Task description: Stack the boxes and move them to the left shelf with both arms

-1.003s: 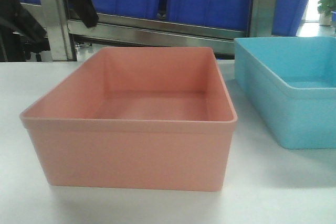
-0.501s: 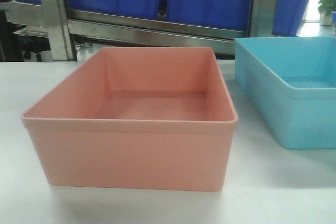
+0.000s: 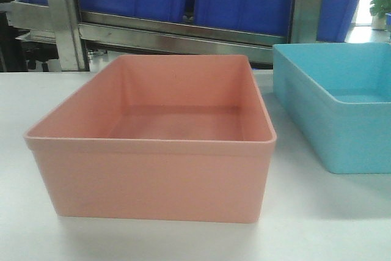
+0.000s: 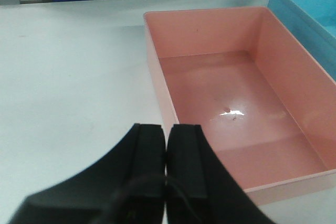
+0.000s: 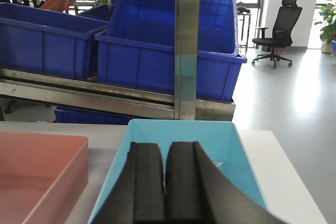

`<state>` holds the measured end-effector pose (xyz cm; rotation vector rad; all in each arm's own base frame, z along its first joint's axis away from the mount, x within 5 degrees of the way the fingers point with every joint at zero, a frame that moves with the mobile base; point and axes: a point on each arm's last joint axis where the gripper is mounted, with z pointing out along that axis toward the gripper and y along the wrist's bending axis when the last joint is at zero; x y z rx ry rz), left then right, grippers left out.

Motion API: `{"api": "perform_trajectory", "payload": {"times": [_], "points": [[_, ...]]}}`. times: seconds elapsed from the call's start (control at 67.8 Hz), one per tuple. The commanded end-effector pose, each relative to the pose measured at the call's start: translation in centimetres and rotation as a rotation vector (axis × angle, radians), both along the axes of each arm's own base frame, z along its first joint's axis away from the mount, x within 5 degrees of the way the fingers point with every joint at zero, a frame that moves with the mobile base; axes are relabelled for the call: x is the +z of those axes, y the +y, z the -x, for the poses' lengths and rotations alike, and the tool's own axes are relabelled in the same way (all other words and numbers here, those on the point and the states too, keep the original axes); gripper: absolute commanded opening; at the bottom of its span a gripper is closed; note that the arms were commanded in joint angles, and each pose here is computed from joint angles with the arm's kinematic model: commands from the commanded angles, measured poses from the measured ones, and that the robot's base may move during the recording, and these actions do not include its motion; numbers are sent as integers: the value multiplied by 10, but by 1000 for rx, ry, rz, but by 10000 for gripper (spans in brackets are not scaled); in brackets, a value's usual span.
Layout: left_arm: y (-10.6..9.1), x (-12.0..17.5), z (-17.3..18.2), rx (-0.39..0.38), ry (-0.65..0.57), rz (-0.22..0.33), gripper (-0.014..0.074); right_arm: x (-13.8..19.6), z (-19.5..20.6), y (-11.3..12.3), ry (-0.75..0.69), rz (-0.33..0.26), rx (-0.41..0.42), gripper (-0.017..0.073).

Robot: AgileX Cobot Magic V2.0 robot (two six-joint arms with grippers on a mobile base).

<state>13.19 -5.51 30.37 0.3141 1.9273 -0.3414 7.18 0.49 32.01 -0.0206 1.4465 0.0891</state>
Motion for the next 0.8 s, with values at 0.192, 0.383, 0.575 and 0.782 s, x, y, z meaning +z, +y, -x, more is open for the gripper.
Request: {"api": "perform_trajectory", "payload": {"times": [0.192, 0.383, 0.575, 0.782], "points": [[1, 19, -3, 17, -131, 26, -8, 88, -81, 5, 159, 21, -7, 58], [1, 18, -3, 17, -128, 25, -8, 100, -144, 7, 402, 68, -20, 305], [1, 18, -3, 16, -125, 24, -8, 100, -181, 4, 575, 134, -57, 575], [1, 17, -3, 14, -115, 20, -8, 89, -199, -35, 812, 119, -194, 569]]}}
